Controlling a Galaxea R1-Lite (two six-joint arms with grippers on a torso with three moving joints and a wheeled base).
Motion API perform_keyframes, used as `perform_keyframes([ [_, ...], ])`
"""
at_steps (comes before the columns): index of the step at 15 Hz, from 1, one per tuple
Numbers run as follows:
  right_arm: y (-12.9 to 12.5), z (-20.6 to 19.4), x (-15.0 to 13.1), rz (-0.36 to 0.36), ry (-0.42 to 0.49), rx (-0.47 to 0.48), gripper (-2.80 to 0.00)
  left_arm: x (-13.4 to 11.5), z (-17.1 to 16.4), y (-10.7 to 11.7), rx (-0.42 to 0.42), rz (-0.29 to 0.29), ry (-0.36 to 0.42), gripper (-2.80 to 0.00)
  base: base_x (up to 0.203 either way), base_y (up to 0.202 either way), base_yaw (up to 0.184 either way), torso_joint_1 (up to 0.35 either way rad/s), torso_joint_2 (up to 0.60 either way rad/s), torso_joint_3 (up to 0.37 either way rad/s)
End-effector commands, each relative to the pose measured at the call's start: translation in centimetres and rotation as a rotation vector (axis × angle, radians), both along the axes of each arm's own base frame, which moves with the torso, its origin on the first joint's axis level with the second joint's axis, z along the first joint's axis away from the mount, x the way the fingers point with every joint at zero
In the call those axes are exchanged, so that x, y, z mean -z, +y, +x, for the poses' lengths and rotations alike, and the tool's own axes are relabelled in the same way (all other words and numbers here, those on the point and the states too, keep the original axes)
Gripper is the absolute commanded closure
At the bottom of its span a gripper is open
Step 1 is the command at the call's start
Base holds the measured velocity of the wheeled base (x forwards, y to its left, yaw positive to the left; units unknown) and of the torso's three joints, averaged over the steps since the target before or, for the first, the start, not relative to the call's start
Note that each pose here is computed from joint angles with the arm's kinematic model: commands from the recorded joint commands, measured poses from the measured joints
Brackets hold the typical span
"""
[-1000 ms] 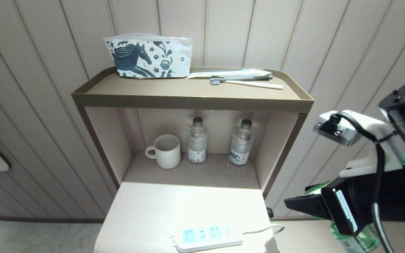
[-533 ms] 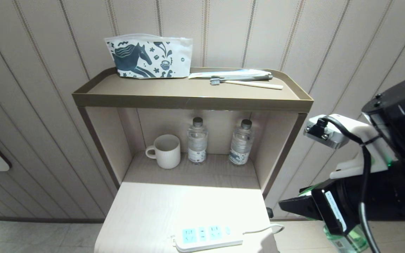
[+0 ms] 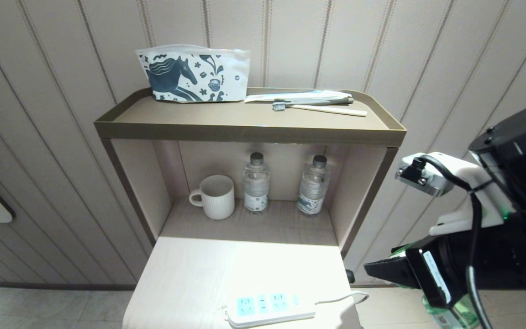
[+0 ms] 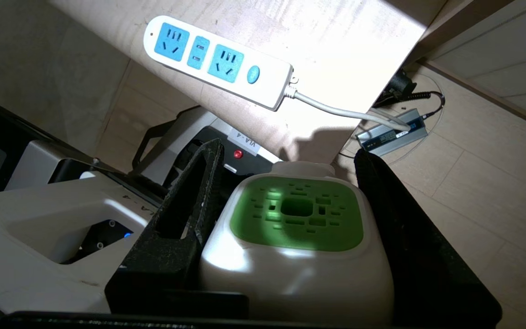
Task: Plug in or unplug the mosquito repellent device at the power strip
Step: Insert the plug into the socket
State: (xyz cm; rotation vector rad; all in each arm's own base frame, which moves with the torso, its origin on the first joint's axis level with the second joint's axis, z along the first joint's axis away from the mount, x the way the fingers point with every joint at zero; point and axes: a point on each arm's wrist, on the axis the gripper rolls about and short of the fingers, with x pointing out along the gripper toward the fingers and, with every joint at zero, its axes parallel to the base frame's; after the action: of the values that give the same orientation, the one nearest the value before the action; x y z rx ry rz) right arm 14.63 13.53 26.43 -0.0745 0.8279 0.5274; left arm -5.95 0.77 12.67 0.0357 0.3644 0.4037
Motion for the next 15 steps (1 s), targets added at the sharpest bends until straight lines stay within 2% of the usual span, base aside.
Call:
perform_keyframes([
  [1,0.0,0.1,0.2,-0.008,0.010,0.004,0.00,2.9,0.5,0.0,0.068,0.076,-0.085,0.00,0.000,0.000,0.000,0.000,0.00,0.000],
  [3,0.0,0.1,0.1,-0.006,0.007,0.004,0.00,3.3,1.5,-0.3,0.215,0.069,-0.172,0.00,0.000,0.000,0.000,0.000,0.00,0.000],
  [4,0.0,0.1,0.1,-0.004,0.005,0.004,0.00,3.3,1.7,-0.4,0.257,0.063,-0.185,0.00,0.000,0.000,0.000,0.000,0.00,0.000],
  [6,0.0,0.1,0.1,-0.005,0.005,0.003,0.00,4.4,2.1,-0.5,0.311,0.041,-0.158,0.00,0.000,0.000,0.000,0.000,0.00,0.000],
  [8,0.1,0.2,0.2,-0.009,0.007,0.001,0.00,4.9,2.4,-0.8,0.422,-0.027,-0.166,0.00,0.000,0.000,0.000,0.000,0.00,0.000],
  [9,0.1,0.3,0.3,-0.015,0.008,-0.003,0.00,5.0,2.5,-0.8,0.437,-0.043,-0.166,0.00,0.000,0.000,0.000,0.000,0.00,0.000],
  [12,0.8,1.0,1.4,-0.051,0.040,-0.009,0.00,5.0,2.5,-0.8,0.430,-0.044,-0.167,0.00,0.000,0.000,0.000,0.000,0.00,0.000],
  [15,3.1,3.3,2.9,-0.094,0.054,-0.045,0.00,5.0,2.5,-0.8,0.427,-0.046,-0.167,0.00,0.000,0.000,0.000,0.000,0.00,0.000],
])
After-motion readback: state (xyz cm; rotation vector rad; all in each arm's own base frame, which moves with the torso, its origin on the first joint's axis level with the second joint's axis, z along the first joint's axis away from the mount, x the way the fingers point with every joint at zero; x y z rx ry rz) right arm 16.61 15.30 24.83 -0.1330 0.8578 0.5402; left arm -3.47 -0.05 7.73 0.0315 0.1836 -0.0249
